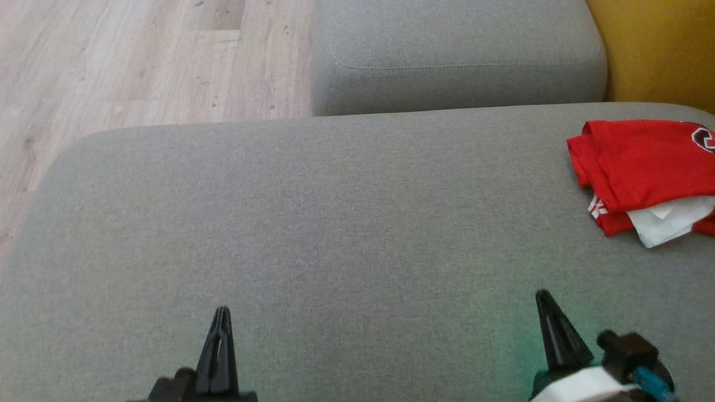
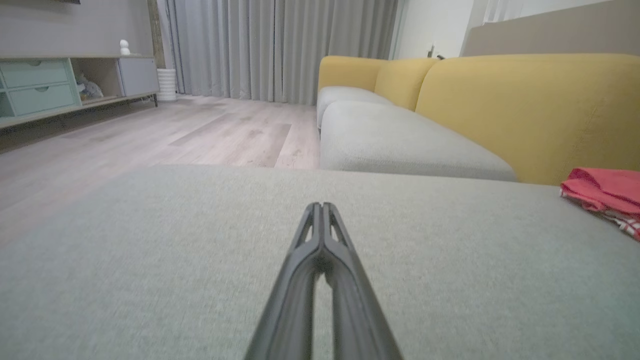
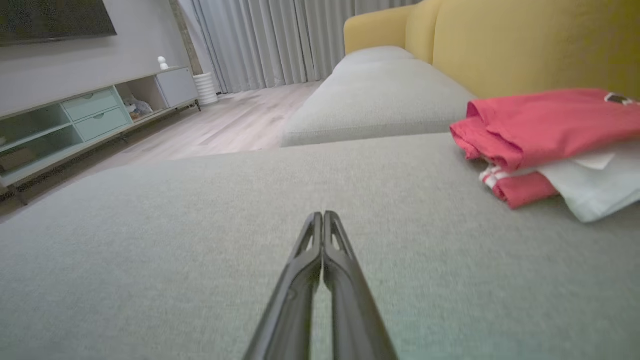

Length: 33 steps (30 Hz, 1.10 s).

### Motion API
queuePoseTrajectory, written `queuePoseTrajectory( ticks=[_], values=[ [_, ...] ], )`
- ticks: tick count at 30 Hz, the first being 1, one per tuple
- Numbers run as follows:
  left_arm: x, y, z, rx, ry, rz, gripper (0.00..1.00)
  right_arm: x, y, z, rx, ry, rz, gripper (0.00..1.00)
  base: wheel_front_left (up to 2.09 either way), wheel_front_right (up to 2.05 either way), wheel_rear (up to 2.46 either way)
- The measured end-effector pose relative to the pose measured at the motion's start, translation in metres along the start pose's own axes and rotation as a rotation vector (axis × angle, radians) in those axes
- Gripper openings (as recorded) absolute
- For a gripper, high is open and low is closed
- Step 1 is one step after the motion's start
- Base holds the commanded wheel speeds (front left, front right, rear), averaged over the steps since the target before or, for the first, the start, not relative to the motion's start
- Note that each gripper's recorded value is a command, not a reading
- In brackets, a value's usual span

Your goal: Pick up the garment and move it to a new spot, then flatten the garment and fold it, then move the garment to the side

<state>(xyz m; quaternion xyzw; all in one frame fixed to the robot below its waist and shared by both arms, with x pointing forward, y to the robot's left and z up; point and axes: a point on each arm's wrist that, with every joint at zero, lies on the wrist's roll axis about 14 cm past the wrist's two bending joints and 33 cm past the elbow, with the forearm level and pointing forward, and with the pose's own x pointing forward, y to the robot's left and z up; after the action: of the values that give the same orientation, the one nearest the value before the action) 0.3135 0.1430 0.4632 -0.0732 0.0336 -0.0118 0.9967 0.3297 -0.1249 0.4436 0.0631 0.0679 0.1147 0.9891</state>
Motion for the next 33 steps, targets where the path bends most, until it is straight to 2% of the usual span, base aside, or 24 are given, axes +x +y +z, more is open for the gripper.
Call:
queuePoseTrajectory(
  ticks=[33],
  values=[
    [0.010,0.014,-0.011,-0.369,0.080,0.058,0.00,0.000,-0.027,0.000,0.371,-0.001,-0.127,0.00,0.00,0.00,0.00]
  ],
)
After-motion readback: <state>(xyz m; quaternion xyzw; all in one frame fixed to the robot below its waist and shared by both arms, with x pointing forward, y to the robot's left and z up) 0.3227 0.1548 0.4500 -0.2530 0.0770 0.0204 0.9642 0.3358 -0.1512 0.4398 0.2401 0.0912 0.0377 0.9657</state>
